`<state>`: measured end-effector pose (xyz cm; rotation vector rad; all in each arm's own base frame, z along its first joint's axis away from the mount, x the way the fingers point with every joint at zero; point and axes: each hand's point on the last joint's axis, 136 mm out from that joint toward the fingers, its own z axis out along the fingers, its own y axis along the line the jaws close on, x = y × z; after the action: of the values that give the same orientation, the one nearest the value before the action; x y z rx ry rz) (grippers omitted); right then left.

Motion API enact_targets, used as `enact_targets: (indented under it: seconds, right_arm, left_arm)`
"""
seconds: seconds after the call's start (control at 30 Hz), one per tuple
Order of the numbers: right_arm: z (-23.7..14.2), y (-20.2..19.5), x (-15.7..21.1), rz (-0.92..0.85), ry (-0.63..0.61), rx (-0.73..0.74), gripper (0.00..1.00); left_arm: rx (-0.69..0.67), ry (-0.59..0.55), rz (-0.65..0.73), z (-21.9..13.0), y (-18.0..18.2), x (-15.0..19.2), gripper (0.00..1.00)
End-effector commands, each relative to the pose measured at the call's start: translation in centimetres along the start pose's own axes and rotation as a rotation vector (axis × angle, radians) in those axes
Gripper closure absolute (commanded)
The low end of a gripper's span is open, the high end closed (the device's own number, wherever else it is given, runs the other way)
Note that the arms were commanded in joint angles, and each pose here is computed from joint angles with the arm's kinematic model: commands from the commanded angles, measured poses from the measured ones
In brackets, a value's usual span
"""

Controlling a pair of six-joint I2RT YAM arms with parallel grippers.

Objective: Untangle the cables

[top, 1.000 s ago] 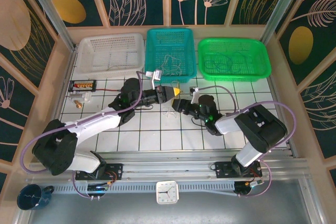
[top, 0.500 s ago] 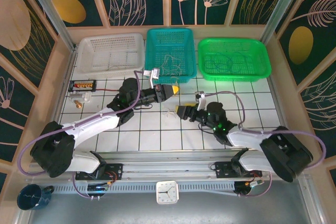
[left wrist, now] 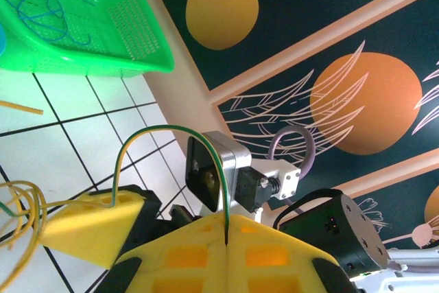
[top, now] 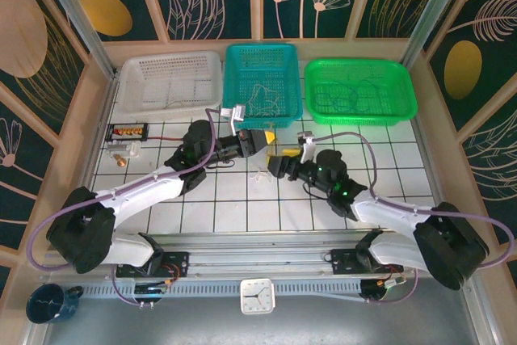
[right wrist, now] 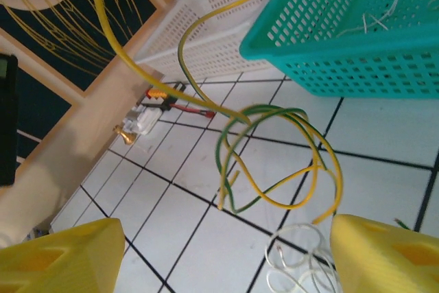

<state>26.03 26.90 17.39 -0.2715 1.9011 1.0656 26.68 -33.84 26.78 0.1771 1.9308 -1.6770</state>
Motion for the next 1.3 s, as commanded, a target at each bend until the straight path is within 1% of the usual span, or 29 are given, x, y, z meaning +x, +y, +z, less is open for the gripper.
enact_targets:
  seconds: [0.0,0.13,0.27,0.37,0.4,0.43,0.47,0.5,0.57,0.6,0.7,0.9,1.07,1.1,1.13,1.27]
  right_arm:
    - [1.3,0.8,-2.5,0.011,-0.095,0.002,0.21]
    - [2.7,0.3,-2.9,0.031,-0.143,0.058,0.21]
    - [3.5,-0.9,-3.4,0.058,-0.219,0.113,0.22]
    - [3.9,-1.6,-3.6,0.076,-0.254,0.142,0.27]
    - [3.9,-1.8,-3.6,0.079,-0.261,0.151,0.32]
    - [4.0,-1.9,-3.4,0.08,-0.26,0.156,0.38]
    - [4.1,-2.2,-3.2,0.081,-0.255,0.163,0.52]
    - [4.2,-2.3,-2.9,0.081,-0.243,0.169,0.68]
    - [4.2,-2.8,-2.0,0.081,-0.216,0.18,0.95]
    - [4.1,-3.2,-1.3,0.085,-0.2,0.189,1.0]
    - [3.5,-4.3,0.8,0.105,-0.156,0.212,1.0]
    - [2.2,-6.1,5.1,0.165,-0.077,0.238,1.0]
    - [2.0,-6.4,6.8,0.185,-0.044,0.239,1.0]
    - [2.0,-6.4,6.9,0.187,-0.041,0.236,1.0]
    - [2.0,-6.3,7.0,0.188,-0.037,0.233,1.0]
    - [2.2,-5.8,6.8,0.183,-0.03,0.212,1.0]
  left_arm:
    - [0.038,-0.032,0.009,-0.1,-1.3,-0.9,1.0]
    - [0.036,-0.043,0.01,-0.2,-1.4,-1.0,1.0]
    - [0.037,-0.052,0.006,-0.3,-1.5,-1.2,1.0]
    - [0.038,-0.054,0.002,-0.4,-1.5,-1.1,1.0]
    - [0.039,-0.055,0.002,-0.5,-1.6,-1.1,1.0]
    - [0.039,-0.057,0.0,-0.6,-1.5,-1.1,1.0]
    - [0.045,-0.062,0.0,-0.6,-1.7,-1.2,1.0]
    - [0.048,-0.066,-0.003,-0.7,-1.8,-1.2,1.0]
    - [0.058,-0.08,-0.005,-0.9,-2.1,-1.5,1.0]
    - [0.065,-0.087,-0.004,-0.9,-2.4,-1.7,1.0]
    - [0.089,-0.121,0.009,-1.1,-3.7,-2.7,1.0]
    - [0.128,-0.19,0.071,-1.5,-7.5,-5.6,1.0]
    - [0.141,-0.234,0.143,-2.0,-10.5,-7.8,1.0]
    - [0.127,-0.237,0.15,-2.0,-10.3,-7.9,1.0]
    - [0.124,-0.257,0.179,-2.2,-11.2,-8.8,1.0]
    - [0.013,-0.312,0.243,-3.1,-10.0,-11.1,1.0]
